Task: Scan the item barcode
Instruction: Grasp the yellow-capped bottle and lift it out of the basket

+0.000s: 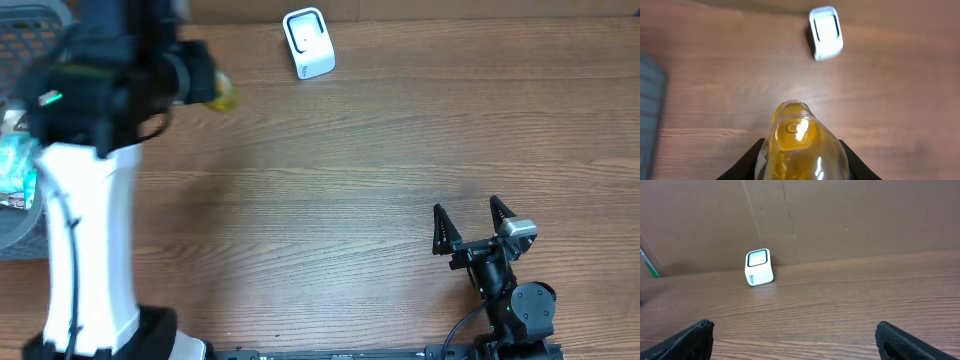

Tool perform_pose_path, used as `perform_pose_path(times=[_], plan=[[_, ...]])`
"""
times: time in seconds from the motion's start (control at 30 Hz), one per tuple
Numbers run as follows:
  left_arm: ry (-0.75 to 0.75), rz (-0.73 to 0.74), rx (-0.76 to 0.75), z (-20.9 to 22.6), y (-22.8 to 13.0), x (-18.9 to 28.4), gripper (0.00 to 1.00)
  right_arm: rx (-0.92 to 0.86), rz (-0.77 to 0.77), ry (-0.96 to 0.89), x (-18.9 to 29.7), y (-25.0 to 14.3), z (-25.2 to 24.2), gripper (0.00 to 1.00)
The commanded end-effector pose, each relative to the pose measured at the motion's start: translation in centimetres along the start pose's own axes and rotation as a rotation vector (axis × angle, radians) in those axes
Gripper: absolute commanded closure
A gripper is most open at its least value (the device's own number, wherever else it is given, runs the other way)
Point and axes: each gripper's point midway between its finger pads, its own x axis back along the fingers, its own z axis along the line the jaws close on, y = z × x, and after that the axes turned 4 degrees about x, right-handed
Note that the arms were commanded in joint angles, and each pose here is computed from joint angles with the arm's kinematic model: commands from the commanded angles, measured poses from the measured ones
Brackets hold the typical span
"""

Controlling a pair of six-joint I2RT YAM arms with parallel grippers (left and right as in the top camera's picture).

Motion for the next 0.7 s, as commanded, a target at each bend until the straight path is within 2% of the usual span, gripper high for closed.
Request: perform_pose_path(times=[0.0, 0.23, 0.3, 0.67], plan=[[0.055, 0.078, -0.021, -2.0, -2.0, -3.7, 0.75, -0.004, -0.002, -0.010, 0.0, -0.2, -0.2, 0.00], [0.060, 0.213, -0.059, -6.6, -7.7, -10.4, 0.73, -0.004, -0.002, -0.010, 0.0, -0.2, -0.2, 0.00], [0.052, 0.241, -0.066, -8.3, -10.4, -12.8, 0.71, -0.004, -0.002, -0.010, 0.0, -0.2, -0.2, 0.00], [0.102, 0.198, -0.083, -11.9, -18.5, -17.8, 0.70, -0.004, -0.002, -0.010, 0.0, -0.2, -0.2, 0.00]])
